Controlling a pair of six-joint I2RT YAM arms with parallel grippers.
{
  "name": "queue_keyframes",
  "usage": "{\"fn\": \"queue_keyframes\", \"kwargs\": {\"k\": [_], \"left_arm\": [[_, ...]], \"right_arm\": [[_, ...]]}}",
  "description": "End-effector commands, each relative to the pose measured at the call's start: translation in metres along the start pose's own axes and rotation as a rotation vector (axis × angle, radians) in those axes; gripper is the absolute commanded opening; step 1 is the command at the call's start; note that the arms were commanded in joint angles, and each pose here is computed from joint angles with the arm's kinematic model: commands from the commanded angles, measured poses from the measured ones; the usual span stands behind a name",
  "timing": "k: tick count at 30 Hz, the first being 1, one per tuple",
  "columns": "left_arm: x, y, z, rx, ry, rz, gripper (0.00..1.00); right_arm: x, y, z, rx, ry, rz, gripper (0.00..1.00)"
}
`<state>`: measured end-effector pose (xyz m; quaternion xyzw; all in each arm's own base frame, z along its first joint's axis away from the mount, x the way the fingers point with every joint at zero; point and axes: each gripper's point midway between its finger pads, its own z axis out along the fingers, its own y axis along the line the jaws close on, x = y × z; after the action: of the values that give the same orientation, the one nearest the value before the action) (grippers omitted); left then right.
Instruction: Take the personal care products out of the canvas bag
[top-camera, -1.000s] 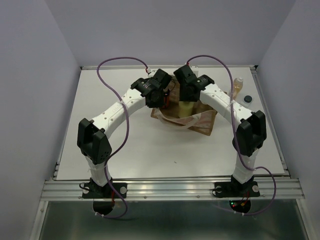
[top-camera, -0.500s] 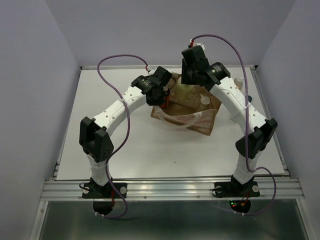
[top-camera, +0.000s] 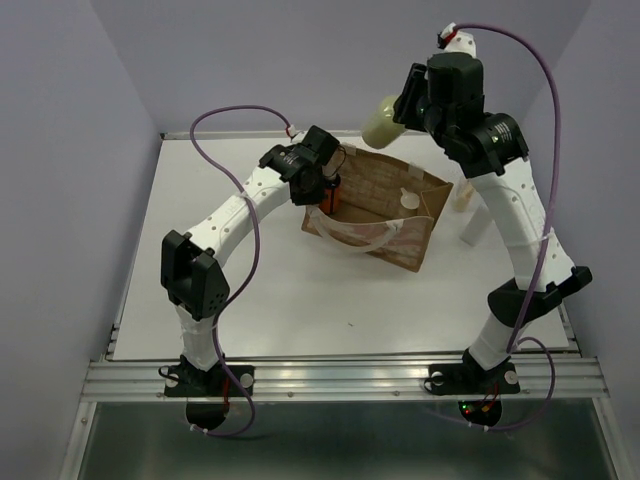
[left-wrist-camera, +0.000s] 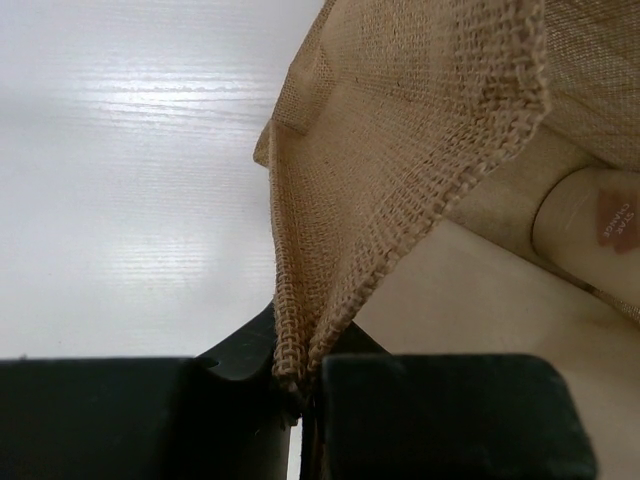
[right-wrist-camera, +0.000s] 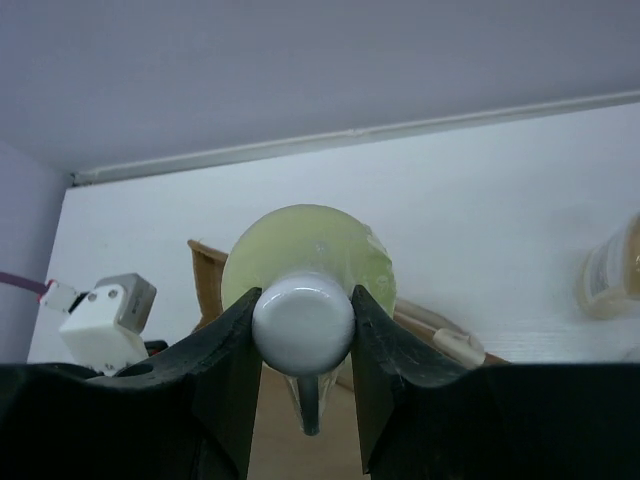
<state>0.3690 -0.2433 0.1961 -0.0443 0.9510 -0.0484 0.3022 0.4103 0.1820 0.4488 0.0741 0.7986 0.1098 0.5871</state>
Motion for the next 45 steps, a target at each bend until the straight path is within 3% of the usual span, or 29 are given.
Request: {"fn": "queue_keyframes", "kwargs": {"k": [1, 10, 14, 22, 28, 45], "left_arm": [[-0.014, -0.002, -0.004, 0.01, -0.042, -0.008, 0.0], [-0.01, 0.0, -0.008, 0.016, -0.04, -0.008, 0.0], [-0.01, -0.001, -0.011, 0.02, -0.05, -0.002, 0.0], [-0.004, 0.0, -0.011, 0.012, -0.043, 0.008, 0.0], [0.0, 0.0, -0.01, 0.009, -0.035, 0.011, 0.0], [0.01, -0.003, -0.008, 0.007, -0.011, 0.028, 0.0]], "right_arm": [[-0.128, -0.007, -0.057, -0.069, -0.401, 0.242, 0.01], [-0.133, -0.092, -0.038, 0.259, -0.448, 0.139, 0.01], [-0.111, -0.12, -0.019, 0.342, -0.383, 0.078, 0.01], [-0.054, -0.143, 0.021, 0.354, -0.222, 0.05, 0.01], [-0.032, -0.154, 0.056, 0.35, -0.175, 0.025, 0.01], [0.08, -0.194, 0.196, 0.405, 0.032, -0.033, 0.02]]}}
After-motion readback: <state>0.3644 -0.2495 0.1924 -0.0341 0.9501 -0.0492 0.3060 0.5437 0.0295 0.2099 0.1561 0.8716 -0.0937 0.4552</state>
